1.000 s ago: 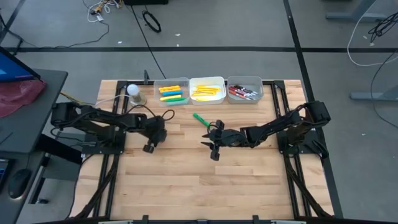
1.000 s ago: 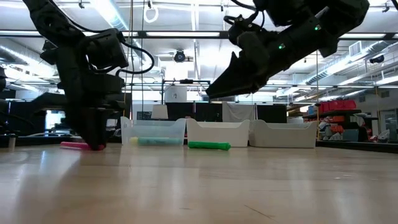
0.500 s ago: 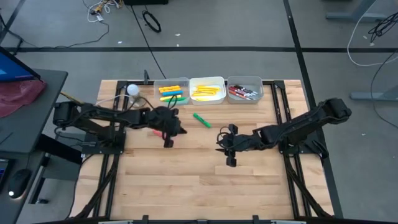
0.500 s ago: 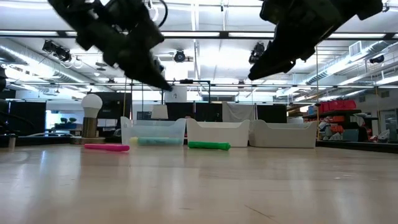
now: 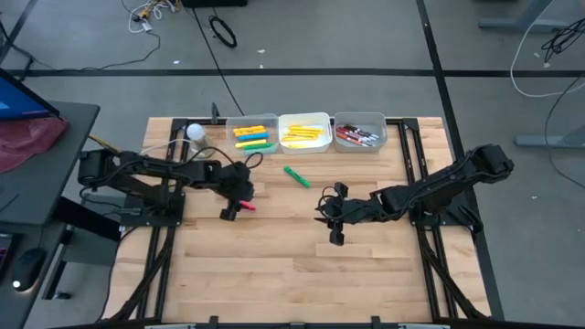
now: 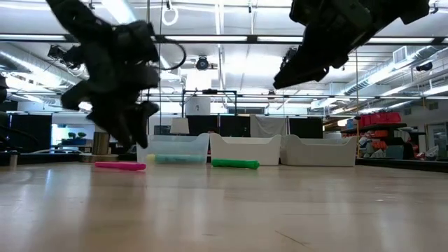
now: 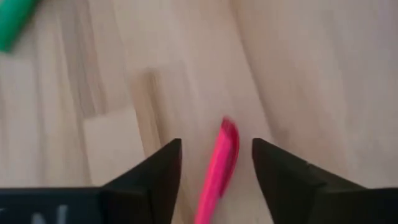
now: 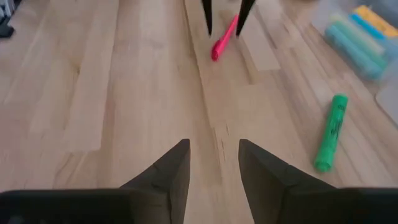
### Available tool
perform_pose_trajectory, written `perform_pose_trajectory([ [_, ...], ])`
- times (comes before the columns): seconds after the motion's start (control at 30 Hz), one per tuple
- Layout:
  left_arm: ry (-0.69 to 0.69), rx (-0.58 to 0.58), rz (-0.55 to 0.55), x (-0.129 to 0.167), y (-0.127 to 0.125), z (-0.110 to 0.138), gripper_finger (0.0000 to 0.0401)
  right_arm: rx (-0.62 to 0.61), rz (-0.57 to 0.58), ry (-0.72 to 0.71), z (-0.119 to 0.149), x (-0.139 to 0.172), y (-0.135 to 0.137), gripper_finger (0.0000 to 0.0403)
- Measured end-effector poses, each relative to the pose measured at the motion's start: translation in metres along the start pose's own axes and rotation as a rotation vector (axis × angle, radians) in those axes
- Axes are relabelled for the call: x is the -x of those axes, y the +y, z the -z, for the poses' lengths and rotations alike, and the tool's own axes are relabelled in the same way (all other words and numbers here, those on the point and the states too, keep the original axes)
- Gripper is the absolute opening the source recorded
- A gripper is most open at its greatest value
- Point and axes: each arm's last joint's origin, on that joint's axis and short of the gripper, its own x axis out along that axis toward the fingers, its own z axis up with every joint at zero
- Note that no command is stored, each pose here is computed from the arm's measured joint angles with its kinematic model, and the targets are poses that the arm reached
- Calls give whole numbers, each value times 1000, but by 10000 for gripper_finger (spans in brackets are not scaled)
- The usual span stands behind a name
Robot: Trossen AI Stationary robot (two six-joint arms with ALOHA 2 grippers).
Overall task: Pick & Place Markers
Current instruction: Put the pink pen into the white bin
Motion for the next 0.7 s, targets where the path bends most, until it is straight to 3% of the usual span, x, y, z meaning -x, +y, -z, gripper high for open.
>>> perform_pose_trajectory([
  [0.1,23,-20,2,-9,-3,21,222,8,5,-19,-2,0,0,137],
  [0.23,-24,-47,-5,-17,-6,37,212,27,-1,-48,-5,0,1,137],
  [0.37,-46,-59,0,-20,-9,49,162,25,2,-66,-7,-1,-1,137],
  [0.57,-41,-40,43,-27,-9,57,56,20,11,-83,-10,-2,-5,137],
  [0.7,-78,-10,45,-34,-6,54,48,24,9,-76,-9,-1,-4,137],
])
